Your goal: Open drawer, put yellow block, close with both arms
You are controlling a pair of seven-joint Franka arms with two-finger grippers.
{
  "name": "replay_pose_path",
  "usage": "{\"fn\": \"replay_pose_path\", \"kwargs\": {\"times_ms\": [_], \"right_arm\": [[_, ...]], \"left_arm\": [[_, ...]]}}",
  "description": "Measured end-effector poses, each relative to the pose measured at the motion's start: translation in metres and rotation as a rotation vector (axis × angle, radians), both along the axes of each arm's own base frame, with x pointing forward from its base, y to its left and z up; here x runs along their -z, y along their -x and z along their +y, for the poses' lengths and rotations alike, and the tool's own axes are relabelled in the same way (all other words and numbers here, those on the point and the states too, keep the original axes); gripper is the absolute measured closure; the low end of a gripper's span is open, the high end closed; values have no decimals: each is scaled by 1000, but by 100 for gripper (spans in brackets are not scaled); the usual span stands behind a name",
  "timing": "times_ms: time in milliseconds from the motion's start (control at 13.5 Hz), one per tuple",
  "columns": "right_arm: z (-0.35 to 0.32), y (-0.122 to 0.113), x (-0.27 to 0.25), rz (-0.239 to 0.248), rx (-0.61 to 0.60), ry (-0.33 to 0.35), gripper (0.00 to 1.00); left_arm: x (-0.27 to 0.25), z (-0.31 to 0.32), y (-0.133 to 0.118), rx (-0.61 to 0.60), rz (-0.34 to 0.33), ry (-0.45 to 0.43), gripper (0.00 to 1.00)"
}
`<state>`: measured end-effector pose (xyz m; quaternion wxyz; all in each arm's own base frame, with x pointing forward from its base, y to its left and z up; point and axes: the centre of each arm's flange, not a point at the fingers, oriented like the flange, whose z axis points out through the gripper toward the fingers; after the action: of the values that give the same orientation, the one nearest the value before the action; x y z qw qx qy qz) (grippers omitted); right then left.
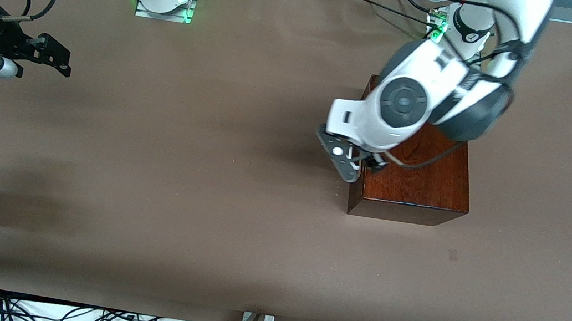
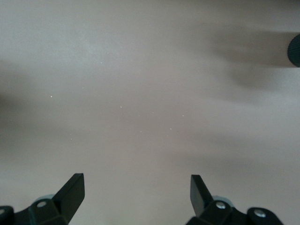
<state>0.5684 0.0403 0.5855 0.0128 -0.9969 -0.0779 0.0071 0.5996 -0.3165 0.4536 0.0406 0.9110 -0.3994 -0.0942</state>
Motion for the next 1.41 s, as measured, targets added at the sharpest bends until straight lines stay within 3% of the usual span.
{"fn": "replay_pose_path", "kwargs": {"times_ms": [296,518,814,1036,1257,1405], "right_arm": [[0,0,0,0,0,0,0],[0,0,0,0,0,0,0],[0,0,0,0,0,0,0],[0,0,0,0,0,0,0],[0,0,0,0,0,0,0],[0,0,0,1,0,0,0]], "left_arm": [[-60,125,-23,-241,42,-48,0],[-80,174,-28,-385,23,-70,0],[-108,208,-24,-596,-51,-113,0],[-122,244,1,-747,-131,-106,0],[-123,277,34,-803,-140,-109,0],[-121,279,41,-806,-142,-109,0]]}}
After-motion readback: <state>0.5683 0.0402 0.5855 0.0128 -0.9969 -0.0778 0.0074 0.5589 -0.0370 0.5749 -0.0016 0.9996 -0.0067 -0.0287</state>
